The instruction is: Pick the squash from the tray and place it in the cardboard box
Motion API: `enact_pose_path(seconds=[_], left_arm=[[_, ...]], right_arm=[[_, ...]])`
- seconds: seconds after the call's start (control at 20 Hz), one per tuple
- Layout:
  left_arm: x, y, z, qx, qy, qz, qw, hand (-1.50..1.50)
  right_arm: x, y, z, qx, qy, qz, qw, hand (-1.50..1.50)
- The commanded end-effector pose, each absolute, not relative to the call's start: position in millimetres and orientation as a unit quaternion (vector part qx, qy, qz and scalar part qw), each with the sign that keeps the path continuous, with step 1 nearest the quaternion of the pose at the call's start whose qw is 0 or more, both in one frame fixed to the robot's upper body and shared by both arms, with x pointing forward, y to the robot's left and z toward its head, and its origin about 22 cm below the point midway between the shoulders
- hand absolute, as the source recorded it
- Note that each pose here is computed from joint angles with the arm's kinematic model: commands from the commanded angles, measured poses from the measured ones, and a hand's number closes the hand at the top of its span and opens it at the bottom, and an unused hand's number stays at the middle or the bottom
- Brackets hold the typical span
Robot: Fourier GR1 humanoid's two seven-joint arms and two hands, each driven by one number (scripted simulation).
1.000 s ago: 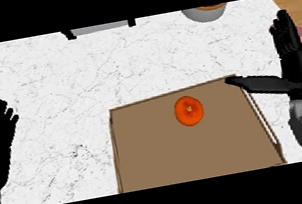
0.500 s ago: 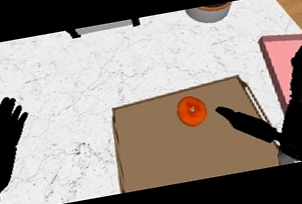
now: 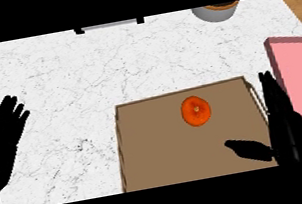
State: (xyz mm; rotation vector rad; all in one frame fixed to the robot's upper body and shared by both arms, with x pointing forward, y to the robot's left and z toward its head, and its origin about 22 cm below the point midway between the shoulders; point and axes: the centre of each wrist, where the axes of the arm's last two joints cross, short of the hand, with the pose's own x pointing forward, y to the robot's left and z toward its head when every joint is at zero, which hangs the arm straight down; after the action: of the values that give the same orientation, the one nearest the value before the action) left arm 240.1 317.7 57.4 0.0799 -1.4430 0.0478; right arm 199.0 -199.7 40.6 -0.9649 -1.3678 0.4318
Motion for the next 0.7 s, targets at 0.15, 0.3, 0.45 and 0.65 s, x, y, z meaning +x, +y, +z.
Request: enact_pose_path(seconds=[0.15, 0.3, 0.45, 0.65], left_arm=[[242, 307, 56, 0.018, -0.661, 0.008, 0.75, 0.0], [247, 315, 61, 0.021, -0.659, 0.013, 0.752, 0.0], [241, 313, 52, 0.017, -0.66, 0.015, 0.751, 0.0], [242, 315, 60, 0.028, -0.659, 0.018, 0.751, 0.0]], right_arm=[[214, -146, 84, -0.45, -0.452, 0.272, 0.72, -1.5], [234, -120, 122, -0.444, -0.419, 0.276, 0.742, -1.5], [231, -108, 129, -0.407, -0.387, 0.278, 0.779, -1.5], [237, -99, 127, -0.406, -0.363, 0.283, 0.789, -1.5]])
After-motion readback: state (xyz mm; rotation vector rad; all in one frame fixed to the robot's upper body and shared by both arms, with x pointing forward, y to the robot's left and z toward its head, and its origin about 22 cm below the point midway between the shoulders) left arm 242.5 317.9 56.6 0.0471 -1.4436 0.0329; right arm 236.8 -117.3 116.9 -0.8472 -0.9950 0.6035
